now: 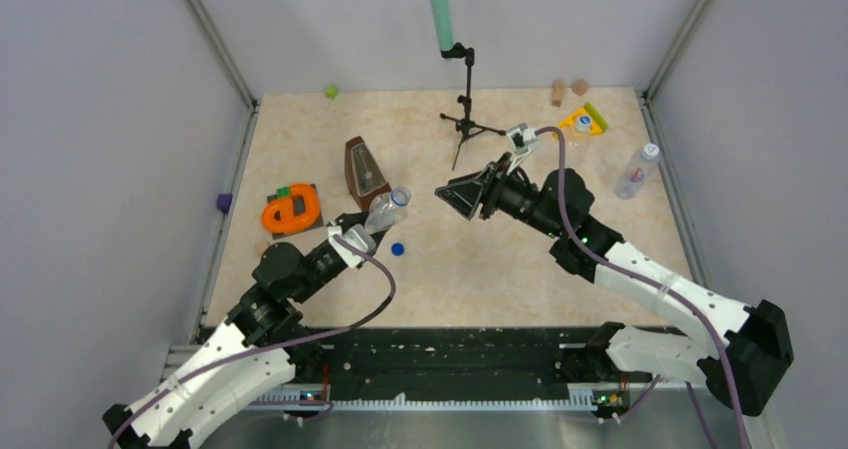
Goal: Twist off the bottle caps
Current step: Move the bottle cap to the center of the board, then place the plastic bottle at the center of the board.
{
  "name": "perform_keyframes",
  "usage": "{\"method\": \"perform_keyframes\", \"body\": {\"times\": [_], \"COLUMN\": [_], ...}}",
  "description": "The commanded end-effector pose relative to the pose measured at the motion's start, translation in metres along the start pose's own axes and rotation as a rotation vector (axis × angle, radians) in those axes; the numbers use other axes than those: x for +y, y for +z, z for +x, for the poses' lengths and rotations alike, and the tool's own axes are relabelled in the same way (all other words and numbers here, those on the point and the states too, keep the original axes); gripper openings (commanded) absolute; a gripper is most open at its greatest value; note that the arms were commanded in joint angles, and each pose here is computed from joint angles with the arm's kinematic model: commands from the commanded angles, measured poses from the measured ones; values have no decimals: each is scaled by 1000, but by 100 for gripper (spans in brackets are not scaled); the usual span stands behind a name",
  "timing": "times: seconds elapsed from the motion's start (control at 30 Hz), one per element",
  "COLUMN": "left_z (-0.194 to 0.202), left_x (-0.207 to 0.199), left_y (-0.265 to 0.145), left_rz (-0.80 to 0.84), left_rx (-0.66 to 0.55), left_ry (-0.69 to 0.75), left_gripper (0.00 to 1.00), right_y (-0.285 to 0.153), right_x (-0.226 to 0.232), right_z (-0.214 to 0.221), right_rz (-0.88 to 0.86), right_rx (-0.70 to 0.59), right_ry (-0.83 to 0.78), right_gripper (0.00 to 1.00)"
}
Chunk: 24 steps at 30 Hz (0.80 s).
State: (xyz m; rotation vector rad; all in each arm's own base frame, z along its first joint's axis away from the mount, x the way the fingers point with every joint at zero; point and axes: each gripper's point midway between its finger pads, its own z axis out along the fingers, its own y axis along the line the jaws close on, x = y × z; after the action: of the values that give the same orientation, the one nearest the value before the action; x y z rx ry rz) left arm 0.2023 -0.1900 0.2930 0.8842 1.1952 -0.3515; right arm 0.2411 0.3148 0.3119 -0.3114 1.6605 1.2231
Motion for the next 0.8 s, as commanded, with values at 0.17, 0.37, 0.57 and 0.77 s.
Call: {"method": "perform_keyframes", "body": {"times": [0.17, 0.37, 0.57, 0.77], "left_z": [4, 7, 6, 3], "left_x": [5, -9, -15, -17], "left_y": [11, 18, 19, 19], "left_rz": [-9, 72, 103, 114], "left_rx": [28, 37, 29, 14], "left_ry": [14, 8, 2, 1], "left_gripper": [0, 0, 0, 0], "right_y": [-20, -11, -1, 5], "right_x": [97, 102, 90, 85], "right_z": [-34, -26, -19, -10], "right_rz": [-344, -346, -284, -276], "right_rx": [-56, -32, -4, 29], "right_ry": [-124, -139, -129, -123], "right_gripper": [53, 54, 54, 54]}}
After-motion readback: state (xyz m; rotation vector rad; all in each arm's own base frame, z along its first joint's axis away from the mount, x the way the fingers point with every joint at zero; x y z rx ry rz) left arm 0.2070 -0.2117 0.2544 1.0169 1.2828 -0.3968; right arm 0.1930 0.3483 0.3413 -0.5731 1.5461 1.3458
